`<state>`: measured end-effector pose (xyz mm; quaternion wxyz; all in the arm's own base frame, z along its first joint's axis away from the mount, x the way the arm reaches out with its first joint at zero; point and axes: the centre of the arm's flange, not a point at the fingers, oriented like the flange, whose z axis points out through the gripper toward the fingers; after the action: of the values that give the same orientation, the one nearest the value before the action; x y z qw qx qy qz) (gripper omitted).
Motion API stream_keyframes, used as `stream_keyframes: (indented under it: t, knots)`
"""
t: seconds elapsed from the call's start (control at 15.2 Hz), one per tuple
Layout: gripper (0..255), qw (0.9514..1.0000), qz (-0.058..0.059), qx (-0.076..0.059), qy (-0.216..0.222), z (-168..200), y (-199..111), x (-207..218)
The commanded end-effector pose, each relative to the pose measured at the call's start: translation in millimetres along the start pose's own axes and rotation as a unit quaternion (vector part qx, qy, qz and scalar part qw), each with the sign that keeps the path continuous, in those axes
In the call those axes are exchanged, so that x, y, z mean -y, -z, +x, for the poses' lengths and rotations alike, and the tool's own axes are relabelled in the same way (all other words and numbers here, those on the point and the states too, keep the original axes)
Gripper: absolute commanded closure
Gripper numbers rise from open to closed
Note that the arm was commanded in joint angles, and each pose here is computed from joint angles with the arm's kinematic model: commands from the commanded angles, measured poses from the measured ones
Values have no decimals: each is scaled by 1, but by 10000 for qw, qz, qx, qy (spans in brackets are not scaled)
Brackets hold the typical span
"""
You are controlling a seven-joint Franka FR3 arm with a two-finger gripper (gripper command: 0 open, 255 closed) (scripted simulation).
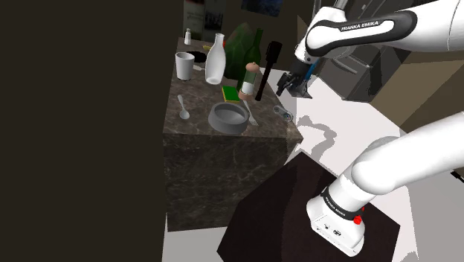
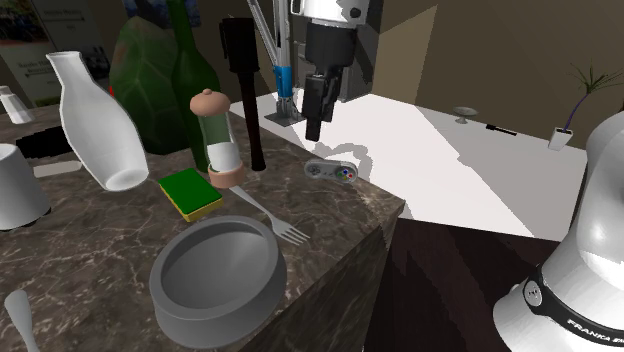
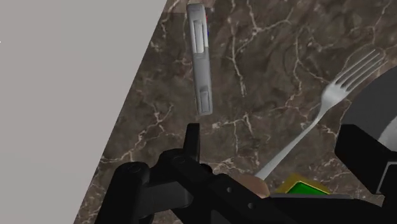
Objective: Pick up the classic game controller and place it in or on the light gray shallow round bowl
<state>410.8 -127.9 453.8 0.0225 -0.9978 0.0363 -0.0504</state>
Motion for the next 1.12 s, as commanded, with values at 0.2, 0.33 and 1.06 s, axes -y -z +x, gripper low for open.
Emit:
stream_keyframes:
  t: [0.2, 0.33, 1.06]
  knots:
    - [0, 9999, -73, -110, 34, 26, -44, -38]
    - [0, 9999, -79, -118, 36, 28, -53, -41]
    - [0, 9999, -79, -118, 36, 29, -88, -41]
